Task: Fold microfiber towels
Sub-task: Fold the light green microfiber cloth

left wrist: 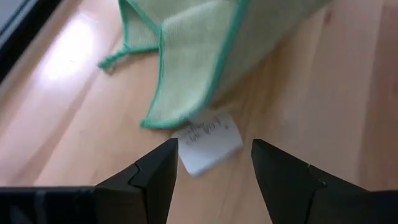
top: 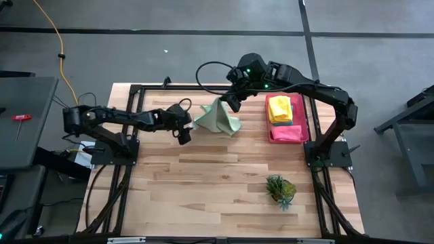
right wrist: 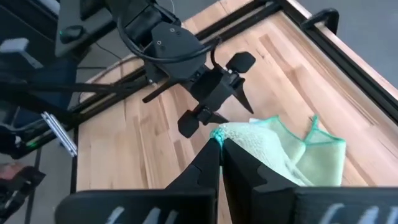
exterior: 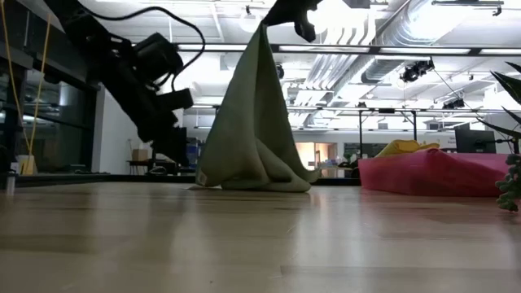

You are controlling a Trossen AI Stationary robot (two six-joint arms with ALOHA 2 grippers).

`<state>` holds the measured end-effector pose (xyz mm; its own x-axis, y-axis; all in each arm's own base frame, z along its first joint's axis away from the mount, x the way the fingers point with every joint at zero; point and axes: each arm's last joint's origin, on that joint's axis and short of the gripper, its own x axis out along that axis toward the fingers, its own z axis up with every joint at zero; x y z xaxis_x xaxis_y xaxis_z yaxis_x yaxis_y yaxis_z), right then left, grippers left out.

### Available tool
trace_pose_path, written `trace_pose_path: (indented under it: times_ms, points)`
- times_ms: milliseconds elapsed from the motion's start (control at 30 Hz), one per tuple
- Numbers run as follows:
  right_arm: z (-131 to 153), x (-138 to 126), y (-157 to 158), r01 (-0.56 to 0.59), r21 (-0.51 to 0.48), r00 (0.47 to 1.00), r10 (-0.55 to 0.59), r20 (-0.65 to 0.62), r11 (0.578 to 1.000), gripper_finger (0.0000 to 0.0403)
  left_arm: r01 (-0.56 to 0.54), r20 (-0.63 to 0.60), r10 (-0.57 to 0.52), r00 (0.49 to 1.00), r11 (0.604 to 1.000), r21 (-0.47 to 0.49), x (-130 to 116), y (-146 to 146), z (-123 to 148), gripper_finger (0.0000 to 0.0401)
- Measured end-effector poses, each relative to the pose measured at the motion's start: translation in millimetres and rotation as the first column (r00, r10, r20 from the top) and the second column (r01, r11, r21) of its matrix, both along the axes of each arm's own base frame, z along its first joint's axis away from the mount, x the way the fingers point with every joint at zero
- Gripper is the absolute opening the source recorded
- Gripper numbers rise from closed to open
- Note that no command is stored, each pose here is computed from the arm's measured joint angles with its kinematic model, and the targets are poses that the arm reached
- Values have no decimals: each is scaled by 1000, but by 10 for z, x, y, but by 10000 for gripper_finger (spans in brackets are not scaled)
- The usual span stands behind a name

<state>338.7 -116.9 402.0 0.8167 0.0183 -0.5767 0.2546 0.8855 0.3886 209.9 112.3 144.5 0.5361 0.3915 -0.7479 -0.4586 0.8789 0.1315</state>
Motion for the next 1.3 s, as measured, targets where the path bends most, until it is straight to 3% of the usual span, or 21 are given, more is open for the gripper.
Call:
trace_pose_path:
  times_ms: [167, 433, 800, 1067, 1300]
  points:
    - [-28, -21, 6, -7, 2, 999, 7, -34, 1000, 0, -36, 10, 35, 999, 994, 103, 124, 51, -100, 194]
    - [-34, -25, 8, -4, 8, 999, 4, -42, 1000, 0, 20, -80, -10, 997, 992, 125, 223, 147, -373, 194]
    - [-39, -25, 23, 4, 26, 999, -3, -50, 1000, 0, 3, -135, 27, 990, 976, 219, 361, 250, -407, 190]
    - [-40, -10, 64, -15, 19, 999, 15, -49, 1000, 0, 41, -209, 23, 978, 954, 298, 302, 244, -285, 122]
    - [-41, 4, 112, -29, 18, 998, 30, -51, 999, 0, 52, -145, -10, 989, 955, 291, 318, 281, -232, 84]
